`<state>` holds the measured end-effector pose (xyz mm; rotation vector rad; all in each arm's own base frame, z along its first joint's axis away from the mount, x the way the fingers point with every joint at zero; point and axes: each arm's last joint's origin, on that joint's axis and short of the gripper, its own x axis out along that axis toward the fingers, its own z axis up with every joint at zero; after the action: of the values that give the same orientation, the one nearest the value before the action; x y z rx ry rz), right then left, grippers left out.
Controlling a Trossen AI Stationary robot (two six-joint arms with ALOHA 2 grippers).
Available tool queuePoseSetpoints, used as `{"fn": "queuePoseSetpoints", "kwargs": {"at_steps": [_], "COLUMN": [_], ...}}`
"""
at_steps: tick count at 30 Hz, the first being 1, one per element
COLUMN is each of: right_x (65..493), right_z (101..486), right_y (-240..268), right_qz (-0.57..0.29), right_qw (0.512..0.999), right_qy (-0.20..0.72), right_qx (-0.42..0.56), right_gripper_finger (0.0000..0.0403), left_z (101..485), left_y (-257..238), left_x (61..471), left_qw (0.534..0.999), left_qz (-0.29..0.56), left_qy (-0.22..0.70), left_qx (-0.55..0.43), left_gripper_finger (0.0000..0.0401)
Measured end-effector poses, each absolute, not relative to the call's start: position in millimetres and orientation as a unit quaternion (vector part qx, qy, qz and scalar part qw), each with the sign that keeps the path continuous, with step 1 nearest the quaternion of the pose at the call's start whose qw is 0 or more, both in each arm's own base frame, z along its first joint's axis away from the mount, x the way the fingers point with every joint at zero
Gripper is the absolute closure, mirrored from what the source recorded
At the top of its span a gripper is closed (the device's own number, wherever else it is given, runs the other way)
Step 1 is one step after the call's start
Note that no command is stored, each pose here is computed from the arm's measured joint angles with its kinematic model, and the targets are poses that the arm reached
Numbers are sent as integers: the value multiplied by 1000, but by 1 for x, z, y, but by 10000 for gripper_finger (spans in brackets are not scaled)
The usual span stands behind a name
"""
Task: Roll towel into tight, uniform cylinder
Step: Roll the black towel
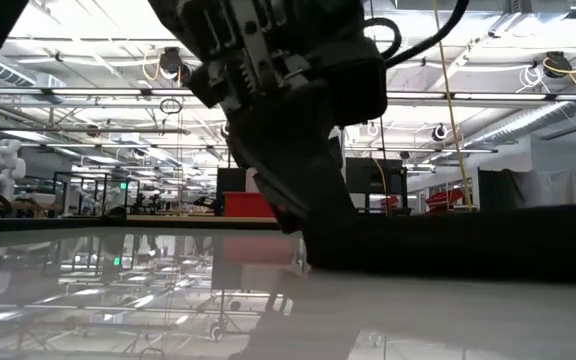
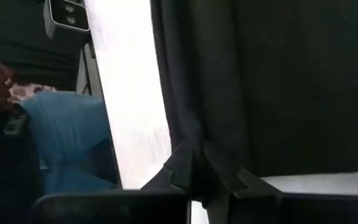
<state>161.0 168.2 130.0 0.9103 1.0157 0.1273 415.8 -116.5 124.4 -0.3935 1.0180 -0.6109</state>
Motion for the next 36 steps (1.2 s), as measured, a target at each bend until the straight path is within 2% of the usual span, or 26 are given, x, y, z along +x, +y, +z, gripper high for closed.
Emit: {"fn": "queuePoseSetpoints", "kwargs": {"at_steps": [8, 16, 27, 36], "right_x": [164, 163, 161, 156], "right_z": [127, 118, 123, 150], "right_y": [161, 149, 146, 147], "right_qz": [31, 32, 103, 199], "right_qw": [755, 734, 765, 826], "right_qy": [476, 461, 412, 347], "right_qx": [451, 498, 484, 398], "right_gripper_finger": [395, 387, 302, 244], "left_z": [128, 129, 126, 112], "left_y": [-88, -73, -52, -34], "left_x": [421, 423, 422, 411], "left_qw": [754, 739, 733, 725], "left_qz": [-307, -294, -290, -283], "left_qy": [494, 500, 494, 492], "left_qx": [-305, -344, -367, -391], "left_gripper_finger": [398, 399, 399, 399]}}
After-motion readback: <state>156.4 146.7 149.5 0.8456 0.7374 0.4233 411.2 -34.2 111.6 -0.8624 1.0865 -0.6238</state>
